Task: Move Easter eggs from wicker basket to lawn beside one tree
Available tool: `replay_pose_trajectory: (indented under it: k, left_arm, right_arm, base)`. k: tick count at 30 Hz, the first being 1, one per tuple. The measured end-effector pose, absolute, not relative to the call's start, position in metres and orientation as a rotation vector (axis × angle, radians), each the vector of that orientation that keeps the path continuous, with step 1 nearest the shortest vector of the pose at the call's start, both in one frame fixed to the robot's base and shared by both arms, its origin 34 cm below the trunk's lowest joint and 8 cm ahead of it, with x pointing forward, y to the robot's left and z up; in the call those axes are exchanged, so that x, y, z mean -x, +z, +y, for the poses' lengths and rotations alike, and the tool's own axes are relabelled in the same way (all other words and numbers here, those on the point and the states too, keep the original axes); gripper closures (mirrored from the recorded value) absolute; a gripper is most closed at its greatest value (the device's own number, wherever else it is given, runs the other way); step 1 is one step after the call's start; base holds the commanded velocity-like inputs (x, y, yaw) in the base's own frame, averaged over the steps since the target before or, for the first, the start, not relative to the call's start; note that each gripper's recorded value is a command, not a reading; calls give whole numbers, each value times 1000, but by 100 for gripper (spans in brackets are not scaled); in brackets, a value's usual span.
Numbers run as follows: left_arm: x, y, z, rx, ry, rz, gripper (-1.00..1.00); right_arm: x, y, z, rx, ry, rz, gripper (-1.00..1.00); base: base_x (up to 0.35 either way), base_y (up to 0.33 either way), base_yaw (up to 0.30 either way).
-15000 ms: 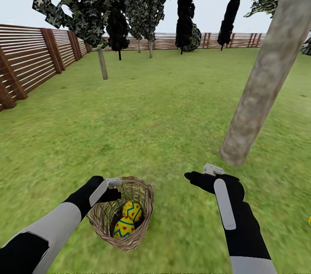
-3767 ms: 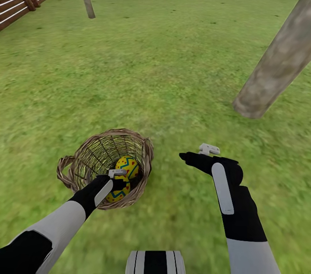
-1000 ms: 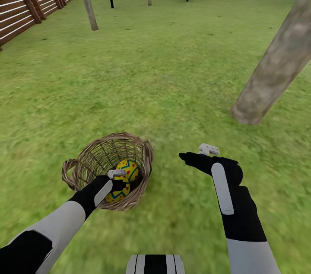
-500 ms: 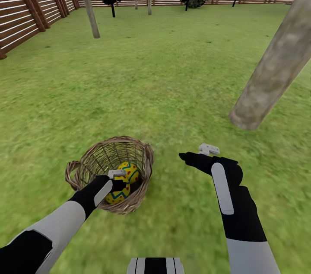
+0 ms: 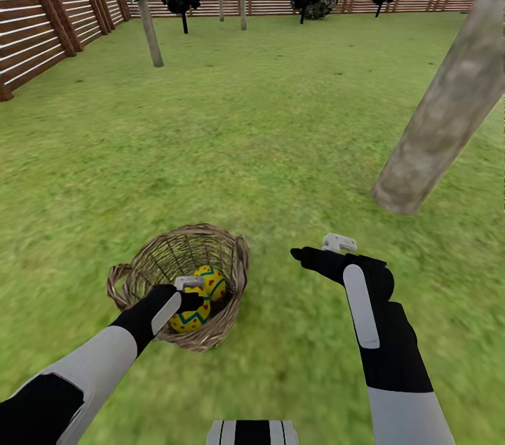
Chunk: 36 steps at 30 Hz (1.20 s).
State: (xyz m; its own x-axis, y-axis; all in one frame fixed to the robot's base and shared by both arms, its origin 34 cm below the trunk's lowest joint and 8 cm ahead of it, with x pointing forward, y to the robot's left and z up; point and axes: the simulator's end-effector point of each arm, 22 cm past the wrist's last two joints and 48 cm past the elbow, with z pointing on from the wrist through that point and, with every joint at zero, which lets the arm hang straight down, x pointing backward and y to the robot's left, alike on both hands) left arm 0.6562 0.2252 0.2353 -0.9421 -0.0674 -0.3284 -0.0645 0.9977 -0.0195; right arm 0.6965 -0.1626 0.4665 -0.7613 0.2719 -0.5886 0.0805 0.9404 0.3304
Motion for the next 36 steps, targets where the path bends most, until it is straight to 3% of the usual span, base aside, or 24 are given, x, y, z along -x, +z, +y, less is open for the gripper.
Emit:
replay_pose_trajectory:
  k: [36]
  left_arm:
    - [-669,311,213,27,-43,2793,100]
  right_arm:
    - [-697,541,-164,-222,371,2310,-100]
  base:
    - [0,0,0]
